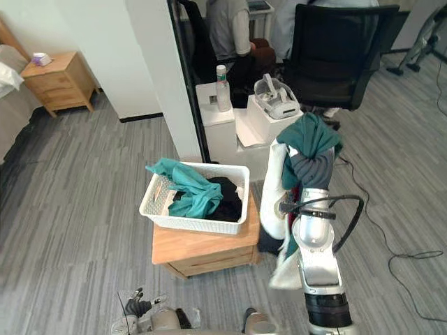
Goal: Tidy the bed and pick cloth on bed and put in laundry
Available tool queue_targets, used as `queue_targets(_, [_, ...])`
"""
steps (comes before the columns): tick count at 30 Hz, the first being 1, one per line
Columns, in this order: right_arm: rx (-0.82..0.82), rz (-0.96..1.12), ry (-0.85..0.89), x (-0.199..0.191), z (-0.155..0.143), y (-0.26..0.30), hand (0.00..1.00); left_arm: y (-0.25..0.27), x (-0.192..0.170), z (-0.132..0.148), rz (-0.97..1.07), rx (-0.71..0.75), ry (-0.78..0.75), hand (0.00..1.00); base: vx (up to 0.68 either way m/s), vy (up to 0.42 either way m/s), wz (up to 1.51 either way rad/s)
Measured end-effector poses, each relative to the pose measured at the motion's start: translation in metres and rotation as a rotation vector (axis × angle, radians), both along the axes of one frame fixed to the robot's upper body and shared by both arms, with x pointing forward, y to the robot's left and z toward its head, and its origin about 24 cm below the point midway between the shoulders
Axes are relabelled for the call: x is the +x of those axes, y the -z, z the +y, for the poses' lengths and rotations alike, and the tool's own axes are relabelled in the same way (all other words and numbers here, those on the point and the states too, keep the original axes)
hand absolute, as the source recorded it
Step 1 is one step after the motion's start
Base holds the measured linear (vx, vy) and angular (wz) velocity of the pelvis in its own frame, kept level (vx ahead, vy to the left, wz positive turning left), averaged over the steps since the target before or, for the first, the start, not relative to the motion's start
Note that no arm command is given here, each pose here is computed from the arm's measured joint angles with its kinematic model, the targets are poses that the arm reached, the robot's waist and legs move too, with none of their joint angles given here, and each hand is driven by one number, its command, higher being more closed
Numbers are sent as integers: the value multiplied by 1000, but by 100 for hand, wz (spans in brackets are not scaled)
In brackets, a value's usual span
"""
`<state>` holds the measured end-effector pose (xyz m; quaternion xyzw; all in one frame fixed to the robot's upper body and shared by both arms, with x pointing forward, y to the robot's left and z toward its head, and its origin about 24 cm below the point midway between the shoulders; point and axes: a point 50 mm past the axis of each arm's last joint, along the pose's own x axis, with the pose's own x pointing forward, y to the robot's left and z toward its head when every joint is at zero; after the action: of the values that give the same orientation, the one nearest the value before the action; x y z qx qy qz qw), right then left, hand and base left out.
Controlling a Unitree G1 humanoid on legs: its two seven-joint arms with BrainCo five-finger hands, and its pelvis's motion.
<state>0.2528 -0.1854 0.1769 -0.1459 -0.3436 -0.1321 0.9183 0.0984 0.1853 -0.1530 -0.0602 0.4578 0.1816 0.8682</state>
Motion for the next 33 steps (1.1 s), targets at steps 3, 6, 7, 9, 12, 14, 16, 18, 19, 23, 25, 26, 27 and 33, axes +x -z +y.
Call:
queue_targets(3, [-1, -8, 11, 1, -1, -3, 100, -2, 0, 11, -5, 27, 48, 0, 182, 188, 3])
queue_targets(6, [-5, -87, 26, 4, -5, -23, 100, -1, -2, 12, 10, 28, 88, 0, 132, 154, 4])
queue_targets(7, [-9, -104, 31, 5, -6, -27, 100, -1, -2, 11, 12, 28, 99, 0, 117, 113, 7])
queue_targets(9, [-36, -155, 42, 6, -10, -42, 100, -2, -1, 8, 11, 29, 136, 0, 91, 59, 11])
queue_targets(12, [-100, -262, 43, 8, -10, -73, 100, -2, -1, 10, 17, 44, 146, 0, 64, -18, 14])
queue_targets(14, [-137, -361, 56, 11, -10, -102, 100, -2, -1, 10, 22, 55, 171, 0, 3, -57, 11])
queue_targets(16, [-189, -440, 69, 17, -9, -133, 100, -2, -1, 10, 21, 59, 178, 0, -24, -52, 2])
queue_targets(18, [-237, -473, 81, 21, -8, -150, 100, -2, -1, 10, 22, 61, 179, 0, -40, -43, 5])
queue_targets(19, [-260, -484, 84, 22, -7, -156, 100, -2, -1, 10, 22, 62, 180, 0, -67, -67, 12])
queue_targets(23, [-357, -515, 75, 31, 2, -185, 100, -3, 0, 11, 19, 79, 177, 0, -74, -62, 14])
queue_targets(25, [-346, -491, 66, 37, 2, -188, 100, -3, 1, 11, 14, 82, 182, 0, -102, -53, 25])
queue_targets(26, [-351, -473, 65, 41, 1, -187, 100, -3, 1, 11, 11, 83, 185, 0, -123, -27, 42])
queue_targets(27, [-354, -458, 57, 44, 3, -187, 100, -4, 2, 11, 3, 83, 186, 0, -126, -13, 36])
queue_targets(33, [-377, -393, 19, 58, 11, -182, 100, -4, 6, 8, -15, 78, 189, 0, -161, 24, 11])
